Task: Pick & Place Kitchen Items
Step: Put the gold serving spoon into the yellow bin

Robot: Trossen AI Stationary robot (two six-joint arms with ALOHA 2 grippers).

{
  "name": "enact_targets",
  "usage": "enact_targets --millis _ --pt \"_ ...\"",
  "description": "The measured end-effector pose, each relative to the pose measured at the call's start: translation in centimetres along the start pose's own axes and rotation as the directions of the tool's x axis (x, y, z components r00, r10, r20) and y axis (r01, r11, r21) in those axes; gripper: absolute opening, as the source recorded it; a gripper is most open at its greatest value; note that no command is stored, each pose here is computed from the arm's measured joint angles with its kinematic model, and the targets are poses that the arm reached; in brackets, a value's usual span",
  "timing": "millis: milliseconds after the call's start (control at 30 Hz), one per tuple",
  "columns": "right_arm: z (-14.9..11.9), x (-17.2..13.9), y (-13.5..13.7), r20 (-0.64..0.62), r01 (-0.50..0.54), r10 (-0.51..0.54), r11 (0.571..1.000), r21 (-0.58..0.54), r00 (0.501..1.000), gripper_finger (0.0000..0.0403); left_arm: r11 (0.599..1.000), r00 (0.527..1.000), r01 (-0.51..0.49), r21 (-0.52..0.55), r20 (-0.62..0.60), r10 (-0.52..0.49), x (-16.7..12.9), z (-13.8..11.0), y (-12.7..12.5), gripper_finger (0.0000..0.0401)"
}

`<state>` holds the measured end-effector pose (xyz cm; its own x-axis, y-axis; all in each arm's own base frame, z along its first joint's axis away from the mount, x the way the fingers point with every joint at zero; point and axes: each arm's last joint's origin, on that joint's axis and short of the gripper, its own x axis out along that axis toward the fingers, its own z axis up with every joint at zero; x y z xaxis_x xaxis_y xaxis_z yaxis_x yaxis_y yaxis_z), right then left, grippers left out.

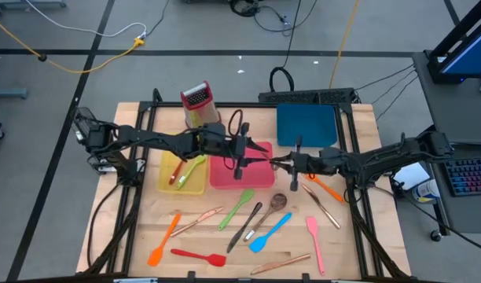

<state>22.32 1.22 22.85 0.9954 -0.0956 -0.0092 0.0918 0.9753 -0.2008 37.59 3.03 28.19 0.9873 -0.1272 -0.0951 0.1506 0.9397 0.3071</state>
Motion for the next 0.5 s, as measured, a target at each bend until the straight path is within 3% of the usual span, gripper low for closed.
enact_targets --millis 500 --pt "-0.18 0.08 -0.55 -0.012 0.028 -0.028 1.0 -0.001 1.0 0.0005 0.999 0.997 0.025 0.026 0.076 -0.026 0.13 0.85 -0.57 0.0129"
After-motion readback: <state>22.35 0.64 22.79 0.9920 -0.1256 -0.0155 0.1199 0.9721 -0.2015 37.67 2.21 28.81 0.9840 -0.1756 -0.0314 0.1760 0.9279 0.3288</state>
